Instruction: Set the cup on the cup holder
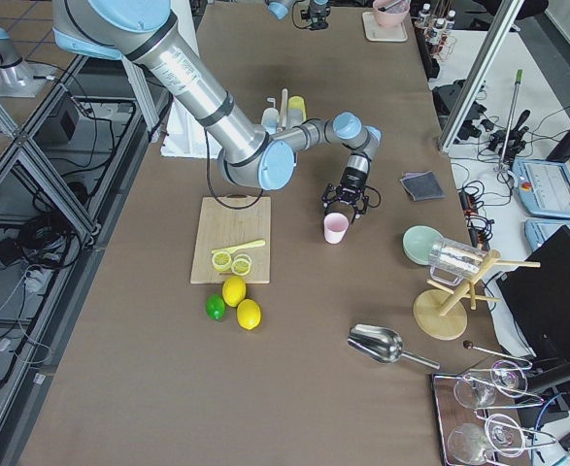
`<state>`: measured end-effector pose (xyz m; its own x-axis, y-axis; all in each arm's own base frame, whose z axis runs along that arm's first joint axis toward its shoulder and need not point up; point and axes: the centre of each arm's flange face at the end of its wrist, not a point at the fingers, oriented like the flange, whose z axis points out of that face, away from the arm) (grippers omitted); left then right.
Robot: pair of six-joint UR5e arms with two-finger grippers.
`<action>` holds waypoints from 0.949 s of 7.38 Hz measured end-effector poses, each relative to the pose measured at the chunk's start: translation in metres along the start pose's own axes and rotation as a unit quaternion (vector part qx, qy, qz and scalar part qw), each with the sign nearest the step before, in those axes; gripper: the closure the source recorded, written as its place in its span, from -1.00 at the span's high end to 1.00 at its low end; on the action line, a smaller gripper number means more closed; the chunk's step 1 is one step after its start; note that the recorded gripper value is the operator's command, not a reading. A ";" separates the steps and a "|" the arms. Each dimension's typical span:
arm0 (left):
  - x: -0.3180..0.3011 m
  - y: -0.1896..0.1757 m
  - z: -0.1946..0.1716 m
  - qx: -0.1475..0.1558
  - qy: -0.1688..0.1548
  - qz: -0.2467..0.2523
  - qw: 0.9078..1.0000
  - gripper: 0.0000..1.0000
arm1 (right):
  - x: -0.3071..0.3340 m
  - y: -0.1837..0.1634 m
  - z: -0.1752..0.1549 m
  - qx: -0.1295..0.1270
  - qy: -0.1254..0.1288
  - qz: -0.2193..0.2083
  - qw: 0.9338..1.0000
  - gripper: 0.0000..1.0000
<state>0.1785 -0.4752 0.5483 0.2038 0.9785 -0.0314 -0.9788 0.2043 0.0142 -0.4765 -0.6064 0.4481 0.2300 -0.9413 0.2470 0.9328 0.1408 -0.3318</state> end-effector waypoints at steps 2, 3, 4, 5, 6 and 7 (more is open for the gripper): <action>-0.031 -0.005 -0.043 0.041 -0.032 -0.033 0.998 -1.00 | -0.006 -0.005 0.003 -0.005 0.002 -0.013 1.000 0.99; -0.037 -0.008 -0.054 0.056 -0.044 -0.049 0.996 -1.00 | -0.008 -0.007 0.005 -0.009 0.005 -0.022 1.000 0.99; -0.040 -0.011 -0.062 0.070 -0.052 -0.064 0.994 -1.00 | -0.008 -0.007 0.006 -0.014 0.010 -0.031 0.999 0.99; -0.044 -0.012 -0.070 0.086 -0.057 -0.088 0.991 -1.00 | -0.007 -0.006 0.007 -0.020 0.013 -0.038 0.999 0.99; -0.047 -0.009 -0.079 0.102 -0.059 -0.111 0.987 -1.00 | -0.005 -0.005 0.009 -0.026 0.016 -0.044 0.999 0.99; -0.047 -0.007 -0.088 0.117 -0.064 -0.130 0.983 -1.00 | -0.004 -0.003 0.011 -0.031 0.018 -0.047 0.998 0.99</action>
<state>0.1742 -0.5255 0.4616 0.4610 0.8853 0.0606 -0.8652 0.4332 0.2526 -0.4768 -0.5998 0.4579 0.1306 -0.9600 0.2476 0.9307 0.0326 -0.3644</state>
